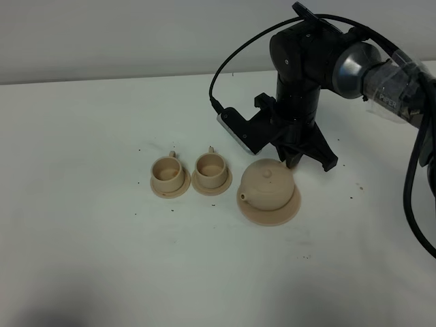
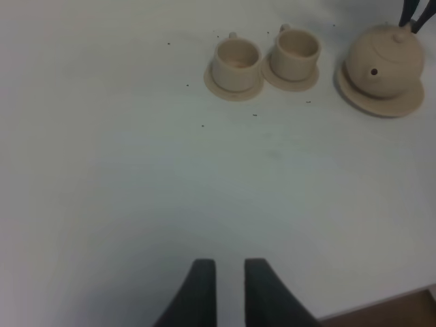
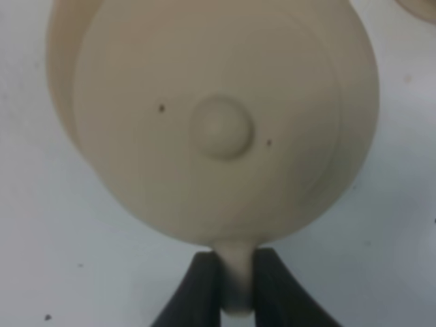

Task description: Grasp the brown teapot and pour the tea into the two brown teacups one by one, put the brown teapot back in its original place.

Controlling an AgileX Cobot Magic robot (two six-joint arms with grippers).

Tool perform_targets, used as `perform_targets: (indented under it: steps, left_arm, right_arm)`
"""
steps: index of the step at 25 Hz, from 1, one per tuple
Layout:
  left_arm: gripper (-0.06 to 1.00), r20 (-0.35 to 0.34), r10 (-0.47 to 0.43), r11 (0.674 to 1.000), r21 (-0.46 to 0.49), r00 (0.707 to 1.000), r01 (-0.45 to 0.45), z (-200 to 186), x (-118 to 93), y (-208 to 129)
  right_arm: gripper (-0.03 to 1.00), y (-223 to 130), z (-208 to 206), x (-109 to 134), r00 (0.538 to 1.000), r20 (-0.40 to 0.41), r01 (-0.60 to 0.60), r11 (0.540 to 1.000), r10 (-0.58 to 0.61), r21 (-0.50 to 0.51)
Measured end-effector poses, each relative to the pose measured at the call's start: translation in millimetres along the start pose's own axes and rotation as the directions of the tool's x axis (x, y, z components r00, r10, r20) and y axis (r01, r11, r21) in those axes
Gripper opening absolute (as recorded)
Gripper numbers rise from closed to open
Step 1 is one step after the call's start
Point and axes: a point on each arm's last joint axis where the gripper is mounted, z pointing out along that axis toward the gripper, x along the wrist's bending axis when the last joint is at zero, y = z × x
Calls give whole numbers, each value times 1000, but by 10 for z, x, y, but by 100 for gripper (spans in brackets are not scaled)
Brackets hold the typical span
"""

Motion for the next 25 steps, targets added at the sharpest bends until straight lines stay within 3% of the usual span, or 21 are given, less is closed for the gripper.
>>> perform_targets:
  steps: [15, 25]
  left_arm:
    - [13, 0, -1, 1000, 0, 1000, 1, 0, 0, 0]
    - [13, 0, 0, 1000, 0, 1000, 0, 0, 0, 0]
  right_arm:
    - [11, -214, -126, 42, 991, 27, -132, 989, 134, -60]
    - [11, -213, -201, 47, 987, 43, -150, 984, 155, -93]
